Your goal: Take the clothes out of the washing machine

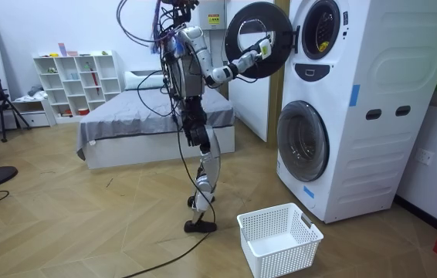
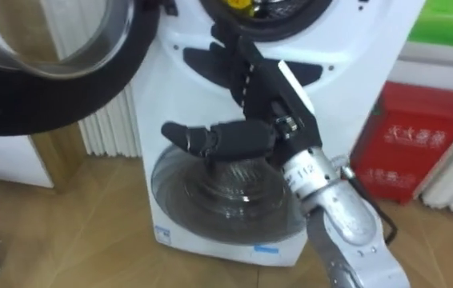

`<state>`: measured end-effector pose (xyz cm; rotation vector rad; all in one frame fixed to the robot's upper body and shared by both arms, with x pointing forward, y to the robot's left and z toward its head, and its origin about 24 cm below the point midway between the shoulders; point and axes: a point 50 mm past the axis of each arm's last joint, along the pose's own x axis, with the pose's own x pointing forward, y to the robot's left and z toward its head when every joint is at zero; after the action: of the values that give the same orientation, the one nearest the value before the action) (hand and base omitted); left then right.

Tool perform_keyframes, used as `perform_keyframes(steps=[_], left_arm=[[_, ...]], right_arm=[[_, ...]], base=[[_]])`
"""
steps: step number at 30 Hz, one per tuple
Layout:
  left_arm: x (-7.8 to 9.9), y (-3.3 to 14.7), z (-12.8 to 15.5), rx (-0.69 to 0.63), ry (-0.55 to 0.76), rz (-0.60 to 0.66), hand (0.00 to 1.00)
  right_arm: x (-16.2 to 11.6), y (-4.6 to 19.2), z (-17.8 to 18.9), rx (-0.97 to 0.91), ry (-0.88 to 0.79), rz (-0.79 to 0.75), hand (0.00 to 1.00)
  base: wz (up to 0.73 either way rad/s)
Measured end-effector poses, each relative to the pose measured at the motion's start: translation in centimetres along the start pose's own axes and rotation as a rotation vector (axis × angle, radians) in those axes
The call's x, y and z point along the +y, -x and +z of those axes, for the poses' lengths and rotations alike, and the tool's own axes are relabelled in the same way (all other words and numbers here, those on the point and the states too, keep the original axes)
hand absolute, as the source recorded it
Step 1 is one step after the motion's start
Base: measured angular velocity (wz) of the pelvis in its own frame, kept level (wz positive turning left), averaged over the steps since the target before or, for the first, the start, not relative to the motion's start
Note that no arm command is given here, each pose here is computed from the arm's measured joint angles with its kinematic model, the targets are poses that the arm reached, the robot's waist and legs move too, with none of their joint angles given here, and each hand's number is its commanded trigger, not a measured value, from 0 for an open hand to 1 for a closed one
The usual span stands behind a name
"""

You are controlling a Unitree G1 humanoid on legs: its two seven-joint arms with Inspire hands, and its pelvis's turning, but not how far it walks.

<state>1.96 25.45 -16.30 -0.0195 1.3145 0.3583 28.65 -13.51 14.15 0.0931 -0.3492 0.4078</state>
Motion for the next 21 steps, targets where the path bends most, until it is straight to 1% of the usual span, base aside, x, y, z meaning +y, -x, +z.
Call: perform_keyframes(steps=[3, 4, 6, 8, 10, 11, 12, 14, 15, 17, 19, 21], left_arm=[[0.3, 0.2, -1.4, 0.064, -0.013, 0.008, 0.00], [0.4, 0.2, -1.6, 0.075, -0.035, 0.011, 0.00], [0.0, 0.2, -1.3, 0.063, -0.064, 0.001, 0.00], [0.2, 0.3, -1.8, 0.069, -0.059, 0.006, 0.00], [1.0, 0.4, -2.1, 0.083, -0.049, 0.030, 0.00], [1.1, 0.4, -2.1, 0.082, -0.042, 0.033, 0.00], [1.1, 0.4, -1.8, 0.075, -0.035, 0.034, 0.00], [0.6, 0.3, -1.6, 0.070, -0.032, 0.022, 0.00], [0.2, 0.2, -1.2, 0.063, -0.031, 0.014, 0.00], [0.2, 0.0, -0.3, 0.041, -0.023, 0.022, 0.00], [0.4, -0.2, 1.2, -0.001, 0.012, 0.041, 0.00], [0.2, -0.4, 3.5, -0.065, 0.023, 0.048, 0.00]], right_arm=[[0.2, -0.9, 0.4, -0.017, -0.005, 0.000, 0.00], [0.3, -1.6, 0.6, -0.034, -0.015, -0.005, 0.00], [-0.3, -1.9, 1.0, -0.036, -0.009, -0.033, 0.00], [-0.3, -2.4, 1.4, -0.036, -0.017, -0.024, 0.00], [-0.3, -2.4, 1.7, -0.044, -0.017, -0.030, 0.00], [-0.4, -2.4, 1.7, -0.043, -0.015, -0.034, 0.00], [-0.4, -2.4, 1.7, -0.035, -0.007, -0.039, 0.00], [-0.3, -2.2, 2.0, -0.040, 0.010, -0.044, 0.00], [-0.4, -2.0, 2.1, -0.045, 0.013, -0.059, 0.00], [-0.5, -1.9, 2.1, -0.044, 0.022, -0.078, 0.00], [-0.8, -1.9, 2.3, -0.055, 0.029, -0.110, 0.00], [-1.1, -1.8, 2.9, -0.080, 0.056, -0.133, 0.00]], base=[[0.31], [0.62], [0.47], [-0.13], [-0.19], [-0.13], [-0.17], [-0.16], [-0.25], [-0.30], [-0.23], [-0.13]])
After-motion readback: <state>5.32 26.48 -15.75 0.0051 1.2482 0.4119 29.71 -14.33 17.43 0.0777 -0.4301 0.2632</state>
